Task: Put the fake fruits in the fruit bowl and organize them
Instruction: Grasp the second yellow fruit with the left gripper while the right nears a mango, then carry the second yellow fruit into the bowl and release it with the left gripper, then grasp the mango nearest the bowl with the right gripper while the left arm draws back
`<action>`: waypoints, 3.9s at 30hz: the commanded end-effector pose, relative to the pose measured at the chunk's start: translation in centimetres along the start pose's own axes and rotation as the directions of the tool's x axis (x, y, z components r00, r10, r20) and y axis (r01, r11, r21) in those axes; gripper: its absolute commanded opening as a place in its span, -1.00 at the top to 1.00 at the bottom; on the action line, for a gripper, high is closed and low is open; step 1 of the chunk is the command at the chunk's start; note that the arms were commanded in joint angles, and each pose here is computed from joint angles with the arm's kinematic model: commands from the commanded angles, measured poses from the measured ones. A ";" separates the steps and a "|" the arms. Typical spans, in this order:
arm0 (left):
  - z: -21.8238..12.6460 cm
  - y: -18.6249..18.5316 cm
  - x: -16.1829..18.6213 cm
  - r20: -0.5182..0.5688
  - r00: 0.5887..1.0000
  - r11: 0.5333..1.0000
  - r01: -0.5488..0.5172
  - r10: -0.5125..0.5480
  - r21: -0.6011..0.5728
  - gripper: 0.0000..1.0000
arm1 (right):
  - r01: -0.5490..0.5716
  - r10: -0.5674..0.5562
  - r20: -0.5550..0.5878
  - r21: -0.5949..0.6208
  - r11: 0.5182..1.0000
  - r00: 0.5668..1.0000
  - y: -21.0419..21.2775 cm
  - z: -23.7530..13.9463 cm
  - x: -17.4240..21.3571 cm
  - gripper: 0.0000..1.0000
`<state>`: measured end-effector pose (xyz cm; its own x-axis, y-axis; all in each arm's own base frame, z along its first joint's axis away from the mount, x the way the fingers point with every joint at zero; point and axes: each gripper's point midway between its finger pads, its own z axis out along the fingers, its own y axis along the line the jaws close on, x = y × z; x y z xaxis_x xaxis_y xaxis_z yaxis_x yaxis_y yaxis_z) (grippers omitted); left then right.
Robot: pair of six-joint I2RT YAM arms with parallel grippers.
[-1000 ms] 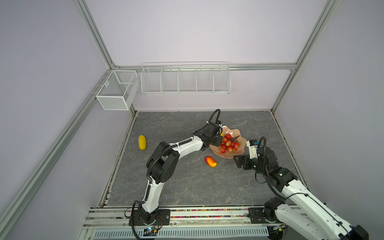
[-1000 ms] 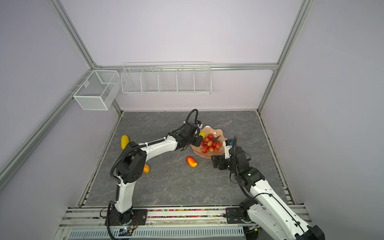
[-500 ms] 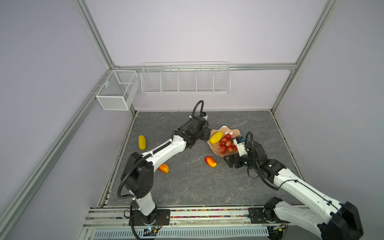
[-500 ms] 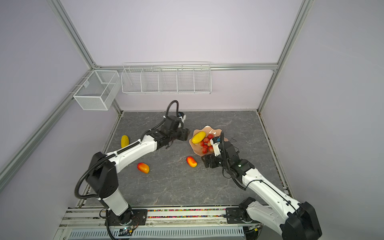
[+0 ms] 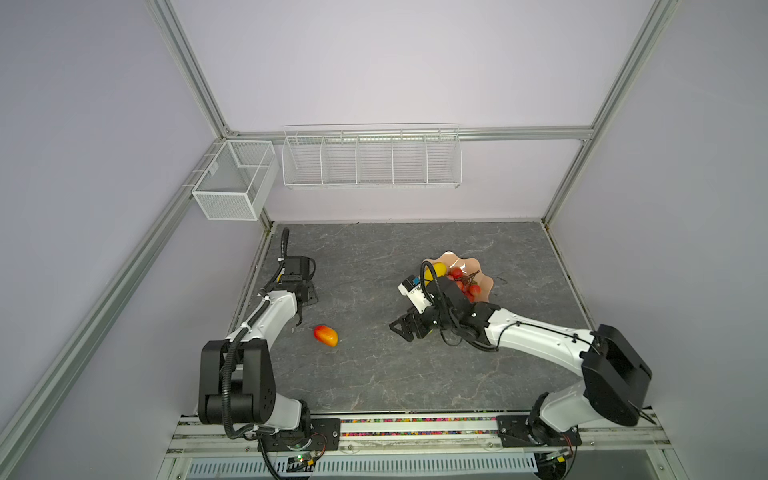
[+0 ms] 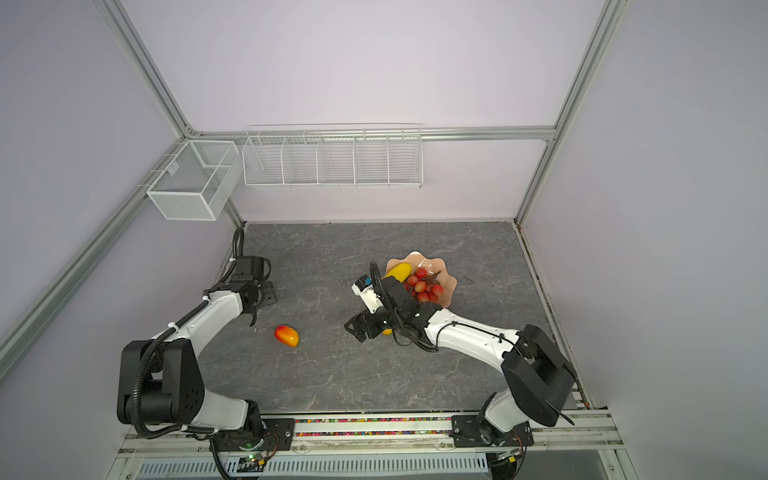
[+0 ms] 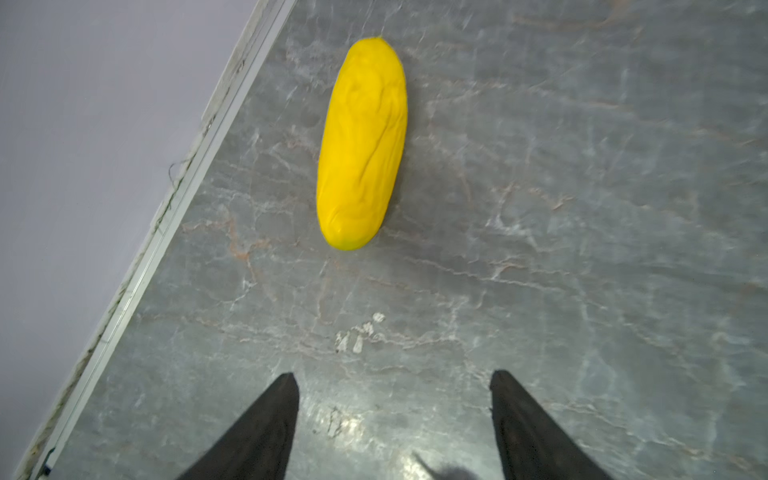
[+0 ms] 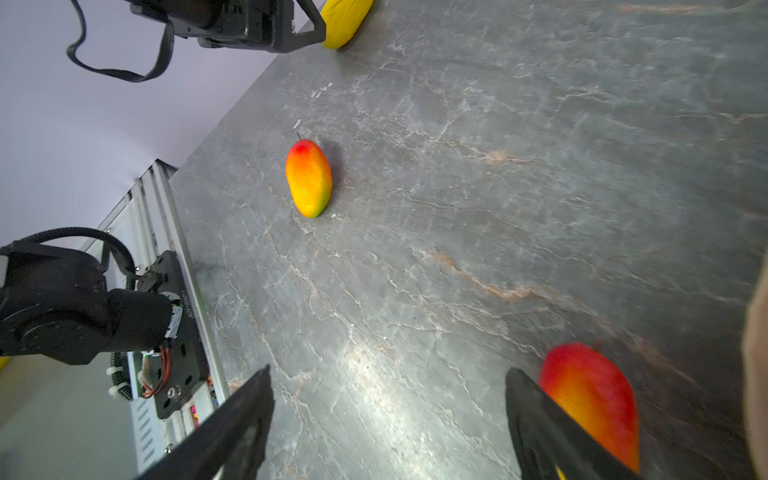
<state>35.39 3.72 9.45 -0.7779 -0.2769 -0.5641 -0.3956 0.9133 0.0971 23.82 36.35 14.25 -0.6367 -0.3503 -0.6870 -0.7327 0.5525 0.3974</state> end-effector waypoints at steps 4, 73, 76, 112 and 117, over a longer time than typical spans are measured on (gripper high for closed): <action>-0.4 0.8 -2.9 0.087 0.995 0.997 0.051 -0.046 -0.054 -0.46 | 0.041 -0.040 0.028 -0.056 0.998 0.999 1.1 0.3 -0.7 -0.76; -16.2 -28.3 4.3 0.339 0.857 0.451 -0.498 0.388 0.741 0.48 | -0.436 0.360 0.264 0.346 0.831 0.895 -12.9 -17.4 7.7 -0.78; -18.9 -32.4 7.3 0.399 0.787 0.327 -0.575 0.470 0.750 0.47 | -0.478 0.383 0.310 0.343 0.809 0.870 -13.2 -18.8 8.3 -0.78; -21.3 -37.0 8.5 0.469 0.711 0.316 -0.673 0.524 0.668 -0.53 | -0.338 0.257 0.289 0.280 0.899 0.922 -11.4 -18.3 5.9 -0.76; -21.8 -29.8 7.7 0.437 0.742 0.429 -0.658 0.508 0.619 -0.76 | -0.207 0.144 0.220 0.298 0.932 0.965 -9.4 -16.3 4.6 -0.76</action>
<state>31.38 -35.88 20.06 -0.5391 0.3872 -0.7479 0.6993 0.7007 -0.1413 23.03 15.81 15.78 -0.7327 -0.0336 -0.6797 -0.4071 0.8220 0.3982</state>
